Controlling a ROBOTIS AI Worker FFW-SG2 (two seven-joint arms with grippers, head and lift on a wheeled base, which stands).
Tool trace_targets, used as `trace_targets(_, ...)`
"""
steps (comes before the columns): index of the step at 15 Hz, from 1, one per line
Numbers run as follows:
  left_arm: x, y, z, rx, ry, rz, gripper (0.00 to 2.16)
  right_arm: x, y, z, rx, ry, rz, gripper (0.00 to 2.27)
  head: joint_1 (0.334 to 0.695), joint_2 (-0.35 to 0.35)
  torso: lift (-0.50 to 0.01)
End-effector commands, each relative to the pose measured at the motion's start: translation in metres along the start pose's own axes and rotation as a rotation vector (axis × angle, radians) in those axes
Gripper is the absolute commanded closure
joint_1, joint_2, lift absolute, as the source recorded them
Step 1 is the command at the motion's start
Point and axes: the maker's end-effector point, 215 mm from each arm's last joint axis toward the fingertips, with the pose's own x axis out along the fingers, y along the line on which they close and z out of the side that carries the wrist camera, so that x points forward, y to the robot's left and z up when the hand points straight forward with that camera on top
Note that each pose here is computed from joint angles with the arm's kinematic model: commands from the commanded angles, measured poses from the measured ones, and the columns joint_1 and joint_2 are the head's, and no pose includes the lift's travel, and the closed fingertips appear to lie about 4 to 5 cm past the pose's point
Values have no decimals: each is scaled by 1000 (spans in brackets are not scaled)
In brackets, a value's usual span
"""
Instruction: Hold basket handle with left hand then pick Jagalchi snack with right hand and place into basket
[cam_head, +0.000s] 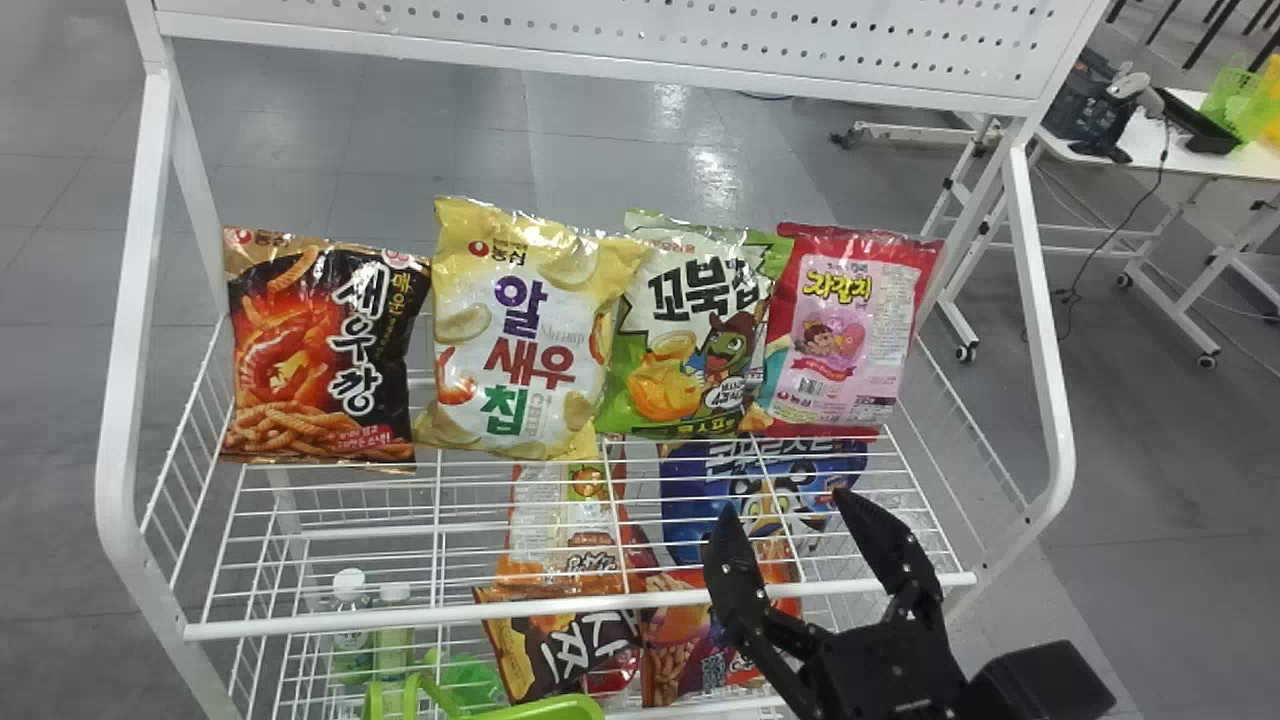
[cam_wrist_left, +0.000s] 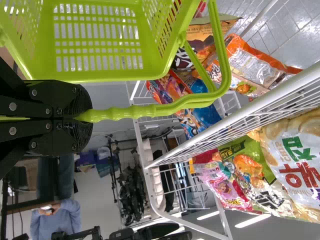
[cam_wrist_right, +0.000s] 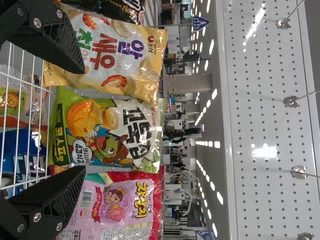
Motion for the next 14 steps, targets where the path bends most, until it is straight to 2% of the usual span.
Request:
trace_targets(1,-1,1,0,0,-1,4,1814,0,2,3,2,-5,3,134,695,-229,-10)
trace_targets(10,0,-1,0,-1,0,-5,1814,2,2,6,3,-12,3,134,695,-223,-10)
trace_targets(14,0,-5,-1,-1,9,-18,1814,28,-11,17,-19,-47,-16,134,695,-225,-10)
